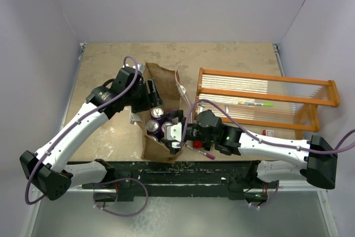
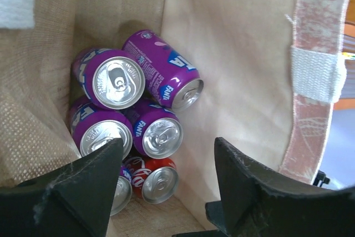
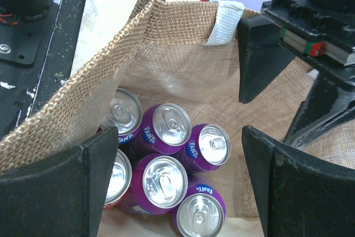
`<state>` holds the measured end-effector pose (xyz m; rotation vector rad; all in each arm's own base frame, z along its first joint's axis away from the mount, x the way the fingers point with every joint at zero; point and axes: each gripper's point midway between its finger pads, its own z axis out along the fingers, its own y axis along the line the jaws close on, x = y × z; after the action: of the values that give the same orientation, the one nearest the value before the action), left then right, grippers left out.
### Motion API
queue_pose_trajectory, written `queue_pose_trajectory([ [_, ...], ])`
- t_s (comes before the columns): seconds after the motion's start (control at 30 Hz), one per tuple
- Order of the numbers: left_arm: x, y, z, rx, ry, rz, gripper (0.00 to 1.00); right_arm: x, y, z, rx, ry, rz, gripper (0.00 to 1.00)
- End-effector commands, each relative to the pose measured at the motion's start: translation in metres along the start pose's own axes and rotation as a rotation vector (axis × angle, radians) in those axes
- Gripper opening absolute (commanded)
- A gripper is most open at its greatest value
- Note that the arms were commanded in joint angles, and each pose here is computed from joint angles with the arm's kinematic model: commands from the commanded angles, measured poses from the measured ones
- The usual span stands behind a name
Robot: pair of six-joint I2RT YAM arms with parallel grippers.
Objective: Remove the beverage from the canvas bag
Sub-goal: Adjust the canvas bag at the center of the board, then take out the drink from the canvas bag.
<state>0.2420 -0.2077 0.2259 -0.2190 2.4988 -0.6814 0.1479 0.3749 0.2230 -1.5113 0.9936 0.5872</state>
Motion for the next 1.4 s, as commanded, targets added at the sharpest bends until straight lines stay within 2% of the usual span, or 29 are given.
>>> queue_pose_trajectory([
  [0.0,-0.015,-0.014,-0.014,0.068,-0.086,-0.002,0.71,0.012,0.027,-0.002,-0.113,0.035,-0.002,0.93],
  [0.2,-0.007,-0.004,0.004,0.026,-0.042,0.013,0.65,0.001,0.004,-0.011,-0.009,0.022,-0.043,0.88],
  [0.33,-0.002,0.008,0.024,-0.039,0.009,0.08,0.64,0.002,0.003,-0.009,0.013,0.009,-0.019,0.79],
  [0.4,-0.003,0.013,0.03,-0.075,0.023,0.101,0.63,0.004,0.005,-0.006,0.001,0.011,-0.016,0.7],
  [0.47,-0.004,0.017,0.035,-0.103,0.032,0.123,0.63,0.006,0.008,-0.004,-0.013,0.015,-0.012,0.67],
  [0.57,-0.007,0.022,0.044,-0.13,0.034,0.163,0.64,0.009,0.01,-0.001,-0.02,0.024,-0.01,0.66],
  [0.7,-0.003,0.039,0.057,-0.217,0.084,0.213,0.74,0.007,0.006,-0.001,-0.006,0.023,-0.013,0.66],
  [0.97,0.013,0.05,0.071,-0.226,0.171,0.277,0.83,0.007,0.005,-0.002,-0.006,0.025,-0.016,0.65],
  [1.37,0.041,0.08,0.104,-0.325,0.293,0.351,0.81,0.009,0.006,0.0,-0.013,0.034,-0.019,0.64],
])
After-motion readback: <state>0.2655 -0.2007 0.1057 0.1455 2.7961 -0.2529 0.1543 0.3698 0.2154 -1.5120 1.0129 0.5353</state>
